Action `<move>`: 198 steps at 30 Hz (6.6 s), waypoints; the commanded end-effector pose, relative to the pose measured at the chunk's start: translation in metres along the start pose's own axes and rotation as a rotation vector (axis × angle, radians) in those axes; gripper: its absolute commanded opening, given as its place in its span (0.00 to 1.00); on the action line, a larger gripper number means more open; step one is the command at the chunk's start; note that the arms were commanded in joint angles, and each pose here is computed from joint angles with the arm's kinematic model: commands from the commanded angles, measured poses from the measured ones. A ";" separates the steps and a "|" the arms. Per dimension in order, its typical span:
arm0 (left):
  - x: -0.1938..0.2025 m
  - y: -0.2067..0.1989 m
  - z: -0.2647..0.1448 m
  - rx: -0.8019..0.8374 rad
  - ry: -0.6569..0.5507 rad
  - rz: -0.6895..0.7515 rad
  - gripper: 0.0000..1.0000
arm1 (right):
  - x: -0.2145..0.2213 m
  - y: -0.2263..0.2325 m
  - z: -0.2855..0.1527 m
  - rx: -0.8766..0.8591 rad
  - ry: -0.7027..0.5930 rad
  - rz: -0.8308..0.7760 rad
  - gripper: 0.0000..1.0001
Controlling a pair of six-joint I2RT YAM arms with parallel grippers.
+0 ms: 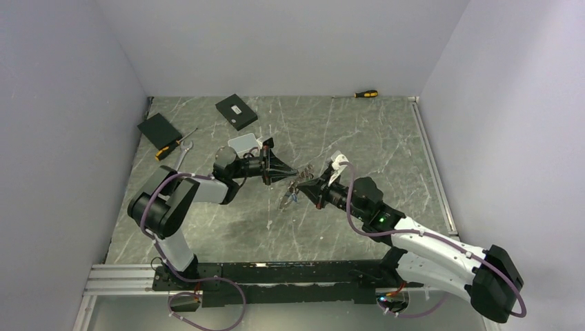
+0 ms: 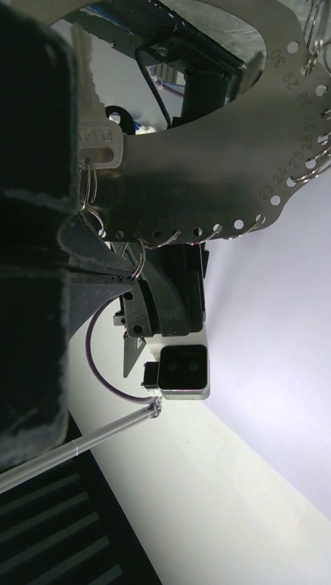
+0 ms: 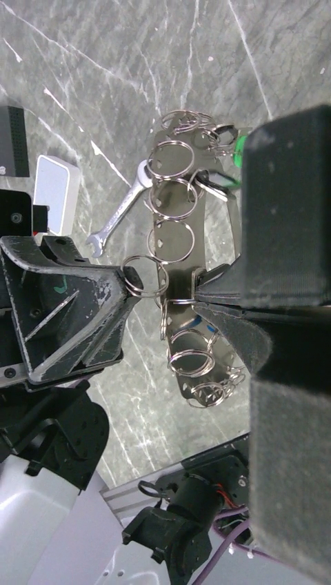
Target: Put the keys on the keyring
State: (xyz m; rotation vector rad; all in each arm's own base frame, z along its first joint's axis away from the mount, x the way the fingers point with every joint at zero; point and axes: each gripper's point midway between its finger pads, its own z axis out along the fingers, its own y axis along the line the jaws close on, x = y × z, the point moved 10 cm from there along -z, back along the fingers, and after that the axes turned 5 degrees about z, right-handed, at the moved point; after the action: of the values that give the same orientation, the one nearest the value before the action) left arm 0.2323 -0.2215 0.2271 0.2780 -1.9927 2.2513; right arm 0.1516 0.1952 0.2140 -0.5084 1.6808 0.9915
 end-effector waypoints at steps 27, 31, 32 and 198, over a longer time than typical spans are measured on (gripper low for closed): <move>0.019 -0.044 0.004 0.028 0.304 0.094 0.00 | -0.035 0.006 -0.015 0.040 -0.111 -0.078 0.00; 0.019 -0.042 0.006 0.023 0.311 0.091 0.00 | -0.038 0.008 -0.017 0.035 -0.113 -0.084 0.00; 0.019 -0.041 0.006 0.022 0.314 0.091 0.00 | -0.039 0.008 -0.018 0.033 -0.115 -0.085 0.00; 0.099 0.085 0.034 -1.116 0.668 1.373 0.00 | -0.011 -0.032 -0.095 0.715 -0.153 0.167 0.00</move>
State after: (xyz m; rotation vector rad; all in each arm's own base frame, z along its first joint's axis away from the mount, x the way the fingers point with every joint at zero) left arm 0.1016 -0.2652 0.1369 -2.2376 -2.6179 0.4060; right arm 0.1253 0.1006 0.2181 0.1641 1.8304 0.4712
